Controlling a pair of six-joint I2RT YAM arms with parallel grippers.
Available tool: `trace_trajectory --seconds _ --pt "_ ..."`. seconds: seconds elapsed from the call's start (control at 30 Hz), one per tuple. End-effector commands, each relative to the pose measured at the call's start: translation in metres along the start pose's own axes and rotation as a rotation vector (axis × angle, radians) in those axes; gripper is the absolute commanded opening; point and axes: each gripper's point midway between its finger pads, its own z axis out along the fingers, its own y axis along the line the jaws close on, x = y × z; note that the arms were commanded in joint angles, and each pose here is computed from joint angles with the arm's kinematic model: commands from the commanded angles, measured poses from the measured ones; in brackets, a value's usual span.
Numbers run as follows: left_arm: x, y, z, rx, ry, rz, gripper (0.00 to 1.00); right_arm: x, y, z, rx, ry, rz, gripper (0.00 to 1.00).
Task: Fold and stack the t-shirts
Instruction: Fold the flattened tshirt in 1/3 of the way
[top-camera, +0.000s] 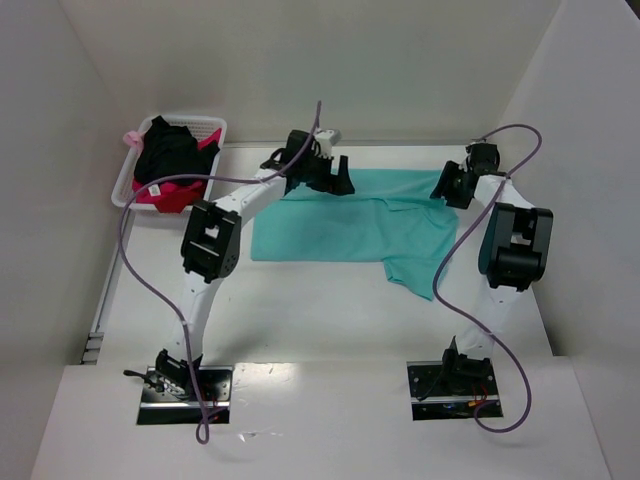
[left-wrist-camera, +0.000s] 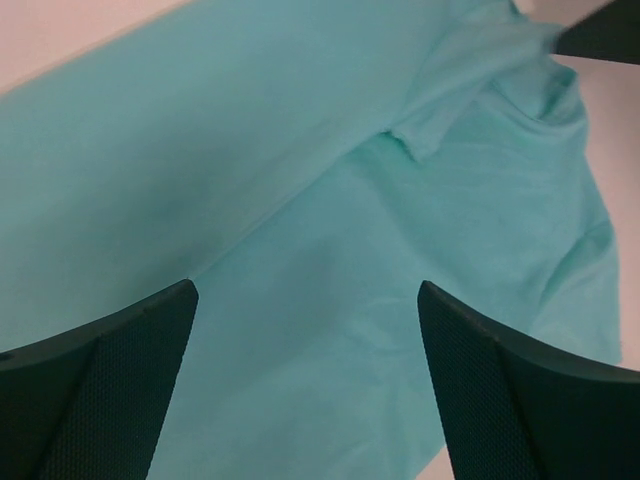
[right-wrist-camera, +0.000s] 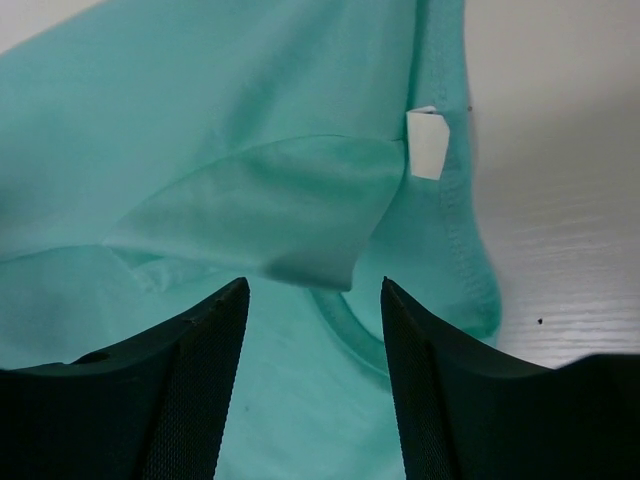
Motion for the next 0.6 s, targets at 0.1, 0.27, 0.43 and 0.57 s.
trace_trajectory --seconds 0.1,0.27,0.43,0.57 --pt "-0.005 -0.074 0.034 0.181 -0.007 0.079 0.98 -0.018 -0.004 0.015 0.035 -0.046 -0.040 0.59" --pt "0.000 -0.067 0.040 0.129 -0.003 0.065 0.98 -0.019 -0.006 0.025 0.037 -0.037 -0.038 0.58" --pt "-0.001 -0.050 0.040 0.024 -0.016 0.057 0.98 -0.025 -0.007 0.030 0.043 -0.053 -0.032 0.62" --pt "-0.004 -0.035 0.037 -0.063 -0.032 0.053 0.98 -0.030 -0.001 0.033 0.016 -0.068 -0.014 0.62"
